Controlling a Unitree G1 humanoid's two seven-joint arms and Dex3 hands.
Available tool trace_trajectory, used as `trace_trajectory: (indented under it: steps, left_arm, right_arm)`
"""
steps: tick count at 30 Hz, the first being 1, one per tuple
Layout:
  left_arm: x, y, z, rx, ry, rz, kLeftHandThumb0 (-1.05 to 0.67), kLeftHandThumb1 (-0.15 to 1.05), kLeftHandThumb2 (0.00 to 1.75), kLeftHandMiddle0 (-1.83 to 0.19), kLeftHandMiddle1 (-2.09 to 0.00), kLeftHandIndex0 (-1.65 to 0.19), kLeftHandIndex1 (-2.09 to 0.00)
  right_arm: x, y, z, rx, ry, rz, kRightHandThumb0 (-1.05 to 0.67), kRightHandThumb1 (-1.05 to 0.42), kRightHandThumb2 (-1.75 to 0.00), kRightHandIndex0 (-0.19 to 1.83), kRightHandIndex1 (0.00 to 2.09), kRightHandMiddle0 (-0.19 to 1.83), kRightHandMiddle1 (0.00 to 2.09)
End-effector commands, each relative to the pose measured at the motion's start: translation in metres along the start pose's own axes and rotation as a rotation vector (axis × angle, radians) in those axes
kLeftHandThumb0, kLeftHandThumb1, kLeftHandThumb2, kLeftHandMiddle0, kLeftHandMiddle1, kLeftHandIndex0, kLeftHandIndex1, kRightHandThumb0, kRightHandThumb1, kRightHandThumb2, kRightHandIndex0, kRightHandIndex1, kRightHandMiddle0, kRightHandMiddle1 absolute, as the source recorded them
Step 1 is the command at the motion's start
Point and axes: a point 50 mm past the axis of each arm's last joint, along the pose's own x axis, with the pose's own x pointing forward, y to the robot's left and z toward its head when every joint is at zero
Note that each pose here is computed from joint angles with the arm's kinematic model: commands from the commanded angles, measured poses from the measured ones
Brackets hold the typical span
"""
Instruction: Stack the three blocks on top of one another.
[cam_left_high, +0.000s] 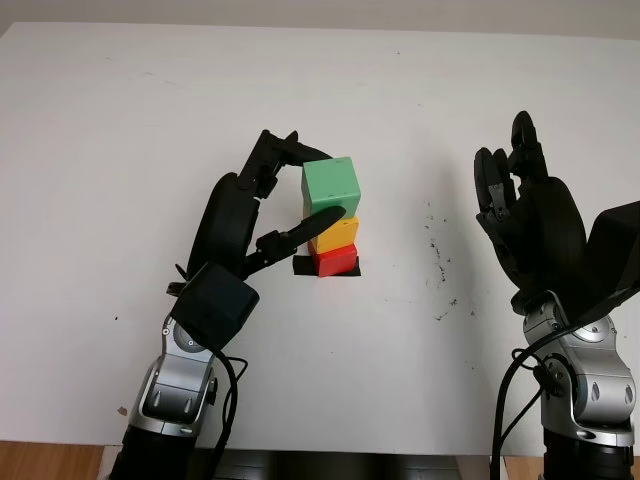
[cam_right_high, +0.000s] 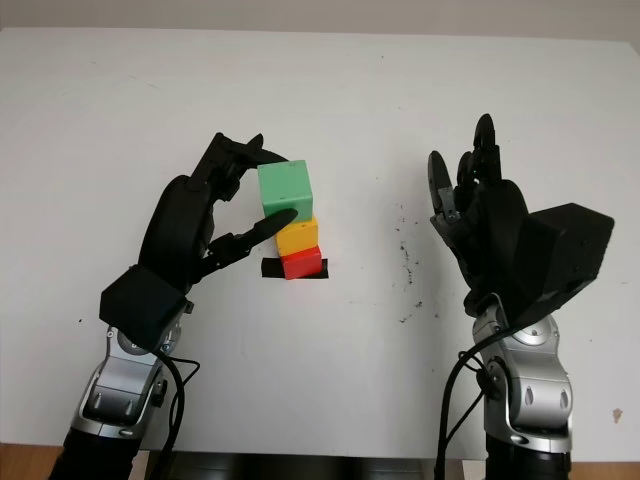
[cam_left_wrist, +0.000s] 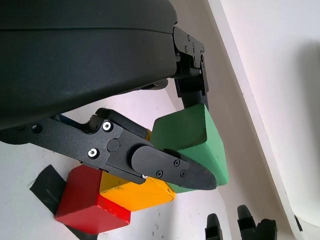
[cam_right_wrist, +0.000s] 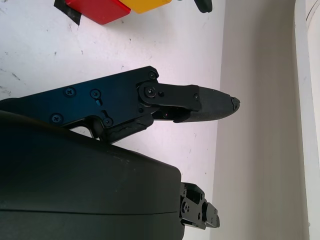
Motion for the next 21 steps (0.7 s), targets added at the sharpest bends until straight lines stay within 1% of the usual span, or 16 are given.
trace_trajectory:
  steps: [1, 12, 14, 18, 21]
  left_arm:
    - [0.0001, 0.0003, 0.0036, -0.007, -0.027, 0.013, -0.57, 1.05, 0.21, -0.21, -0.05, -0.24, -1.33]
    - [0.0007, -0.0004, 0.0028, -0.023, -0.041, 0.029, -0.54, 1.05, 0.17, -0.22, -0.05, -0.17, -1.25]
    - [0.0003, -0.0006, 0.0024, -0.021, -0.037, 0.027, -0.55, 1.05, 0.18, -0.21, -0.05, -0.17, -1.17]
    - [-0.0001, -0.0009, 0.0025, -0.027, -0.035, 0.028, -0.57, 1.05, 0.20, -0.20, -0.05, -0.16, -0.94]
    - [-0.0001, -0.0012, 0.0027, -0.040, -0.034, 0.028, -0.57, 1.05, 0.19, -0.20, -0.05, -0.17, -0.86]
  right_arm:
    - [-0.0029, -0.0031, 0.0040, -0.011, -0.023, -0.004, -0.62, -1.05, -0.44, -0.19, 0.00, -0.19, 0.03]
    - [-0.0030, -0.0024, 0.0044, -0.010, -0.025, -0.002, -0.62, -1.05, -0.44, -0.19, 0.00, -0.19, 0.02]
    - [-0.0031, -0.0021, 0.0047, -0.011, -0.025, -0.001, -0.62, -1.05, -0.44, -0.19, 0.00, -0.19, 0.02]
    - [-0.0033, -0.0023, 0.0049, -0.003, -0.024, -0.004, -0.62, -1.05, -0.44, -0.19, 0.00, -0.19, 0.02]
    - [-0.0035, -0.0029, 0.0045, 0.000, -0.025, -0.004, -0.62, -1.05, -0.44, -0.19, 0.00, -0.19, 0.01]
